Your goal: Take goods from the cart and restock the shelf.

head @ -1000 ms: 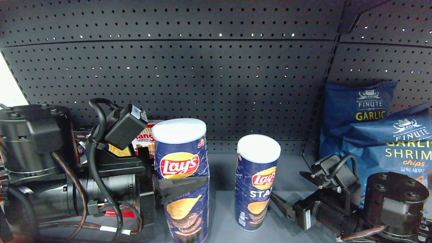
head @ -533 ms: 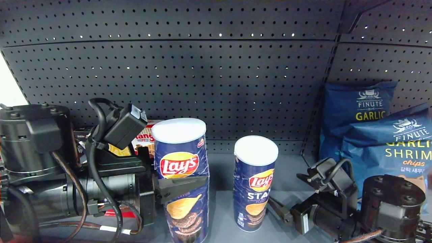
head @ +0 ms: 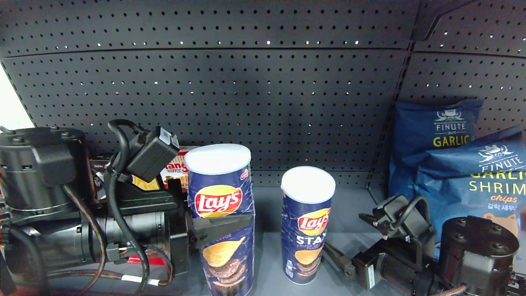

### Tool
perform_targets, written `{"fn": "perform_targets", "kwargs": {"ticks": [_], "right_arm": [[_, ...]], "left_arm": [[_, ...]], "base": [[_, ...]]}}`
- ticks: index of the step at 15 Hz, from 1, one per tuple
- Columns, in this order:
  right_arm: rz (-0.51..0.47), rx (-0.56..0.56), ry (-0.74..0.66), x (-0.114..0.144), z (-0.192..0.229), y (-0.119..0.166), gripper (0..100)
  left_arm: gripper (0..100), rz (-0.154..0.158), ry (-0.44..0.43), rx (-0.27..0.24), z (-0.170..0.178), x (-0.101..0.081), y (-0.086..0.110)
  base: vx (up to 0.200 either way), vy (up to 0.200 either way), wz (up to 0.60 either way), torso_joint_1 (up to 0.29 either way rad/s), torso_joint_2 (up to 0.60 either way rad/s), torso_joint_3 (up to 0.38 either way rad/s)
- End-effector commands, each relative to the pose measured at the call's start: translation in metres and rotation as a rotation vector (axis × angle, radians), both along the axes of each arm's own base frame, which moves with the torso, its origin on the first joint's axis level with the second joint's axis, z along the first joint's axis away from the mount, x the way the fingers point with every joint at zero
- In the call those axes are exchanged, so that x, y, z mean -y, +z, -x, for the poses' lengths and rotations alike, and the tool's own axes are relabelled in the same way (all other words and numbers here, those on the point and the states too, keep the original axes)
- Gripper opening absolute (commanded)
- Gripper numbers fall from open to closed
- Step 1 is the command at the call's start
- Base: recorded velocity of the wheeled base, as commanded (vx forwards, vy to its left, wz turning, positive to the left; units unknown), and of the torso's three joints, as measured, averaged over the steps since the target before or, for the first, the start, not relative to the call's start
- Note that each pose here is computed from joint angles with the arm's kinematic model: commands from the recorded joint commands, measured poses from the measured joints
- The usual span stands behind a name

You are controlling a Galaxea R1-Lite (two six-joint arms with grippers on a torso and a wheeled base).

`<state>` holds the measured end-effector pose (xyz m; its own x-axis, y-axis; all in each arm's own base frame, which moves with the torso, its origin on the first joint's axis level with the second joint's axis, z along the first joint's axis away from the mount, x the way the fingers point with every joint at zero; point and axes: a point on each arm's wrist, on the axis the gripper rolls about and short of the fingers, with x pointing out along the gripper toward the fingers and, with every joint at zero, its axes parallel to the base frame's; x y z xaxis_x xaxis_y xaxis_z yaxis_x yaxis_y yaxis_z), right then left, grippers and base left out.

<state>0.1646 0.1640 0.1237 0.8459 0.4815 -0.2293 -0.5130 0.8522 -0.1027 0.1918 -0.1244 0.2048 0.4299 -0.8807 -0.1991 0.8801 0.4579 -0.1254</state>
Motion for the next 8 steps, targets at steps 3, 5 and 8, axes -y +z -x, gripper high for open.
{"fn": "perform_targets", "kwargs": {"ticks": [3,5,8], "right_arm": [[-0.007,0.009,0.002,0.000,0.003,0.002,100],[-0.070,0.072,-0.036,0.011,0.002,0.022,100],[-0.172,0.192,-0.158,0.051,0.007,0.054,100]], "left_arm": [[0,-0.001,0.000,-0.001,0.000,0.000,-0.001],[0,-0.001,0.000,-0.001,0.000,0.000,-0.001],[0,-0.003,0.002,-0.005,0.001,-0.001,-0.003]], "base": [[0.000,0.000,0.00,0.000,0.00,0.000],[0.000,0.000,0.00,0.000,0.00,0.000],[0.000,0.000,0.00,0.000,0.00,0.000]]}}
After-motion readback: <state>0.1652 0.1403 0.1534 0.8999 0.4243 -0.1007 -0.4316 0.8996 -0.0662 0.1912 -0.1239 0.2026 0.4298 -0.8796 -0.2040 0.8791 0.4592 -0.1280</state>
